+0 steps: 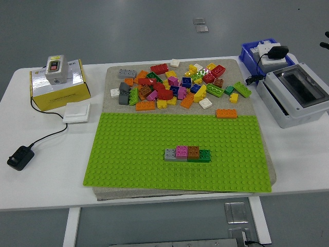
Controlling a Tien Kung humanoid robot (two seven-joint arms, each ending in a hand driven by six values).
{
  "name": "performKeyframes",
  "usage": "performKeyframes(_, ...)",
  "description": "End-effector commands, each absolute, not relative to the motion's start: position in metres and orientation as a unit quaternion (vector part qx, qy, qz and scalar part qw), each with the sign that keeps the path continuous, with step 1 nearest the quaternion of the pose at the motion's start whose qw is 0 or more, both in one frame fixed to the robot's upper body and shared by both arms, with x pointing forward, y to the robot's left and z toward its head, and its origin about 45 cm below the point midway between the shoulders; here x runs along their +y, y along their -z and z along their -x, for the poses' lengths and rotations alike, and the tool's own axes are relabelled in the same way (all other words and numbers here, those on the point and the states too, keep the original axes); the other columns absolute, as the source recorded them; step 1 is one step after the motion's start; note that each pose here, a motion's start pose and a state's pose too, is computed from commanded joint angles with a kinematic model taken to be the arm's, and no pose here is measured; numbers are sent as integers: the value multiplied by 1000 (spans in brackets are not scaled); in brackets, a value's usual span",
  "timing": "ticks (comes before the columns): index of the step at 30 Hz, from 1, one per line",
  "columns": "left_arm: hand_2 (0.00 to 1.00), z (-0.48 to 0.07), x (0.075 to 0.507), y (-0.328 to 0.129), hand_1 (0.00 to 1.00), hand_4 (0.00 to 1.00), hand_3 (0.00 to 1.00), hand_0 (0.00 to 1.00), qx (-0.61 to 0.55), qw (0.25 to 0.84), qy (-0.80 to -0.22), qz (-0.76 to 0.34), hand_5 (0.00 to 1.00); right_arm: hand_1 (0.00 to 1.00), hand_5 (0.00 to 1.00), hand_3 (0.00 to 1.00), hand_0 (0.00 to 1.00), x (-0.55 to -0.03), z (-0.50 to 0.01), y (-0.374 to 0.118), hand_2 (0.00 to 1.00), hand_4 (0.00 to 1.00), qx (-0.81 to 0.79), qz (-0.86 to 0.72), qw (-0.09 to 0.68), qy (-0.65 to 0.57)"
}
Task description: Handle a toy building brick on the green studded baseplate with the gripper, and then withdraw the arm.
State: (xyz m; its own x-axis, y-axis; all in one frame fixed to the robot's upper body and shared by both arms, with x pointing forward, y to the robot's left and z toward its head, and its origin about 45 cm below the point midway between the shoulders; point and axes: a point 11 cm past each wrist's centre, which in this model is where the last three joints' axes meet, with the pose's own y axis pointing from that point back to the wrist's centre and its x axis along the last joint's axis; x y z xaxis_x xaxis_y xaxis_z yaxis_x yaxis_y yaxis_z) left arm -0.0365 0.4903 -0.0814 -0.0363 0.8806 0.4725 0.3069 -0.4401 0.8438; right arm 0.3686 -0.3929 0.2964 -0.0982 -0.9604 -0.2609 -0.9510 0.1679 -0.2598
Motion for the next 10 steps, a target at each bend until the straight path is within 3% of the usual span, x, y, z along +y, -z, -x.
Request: performKeyframes(10, 562, 37, 494, 80, 609, 167, 603, 641, 457, 259, -552, -647, 587, 656, 548, 689, 569, -392, -369, -296, 733, 393, 740, 647, 182, 15)
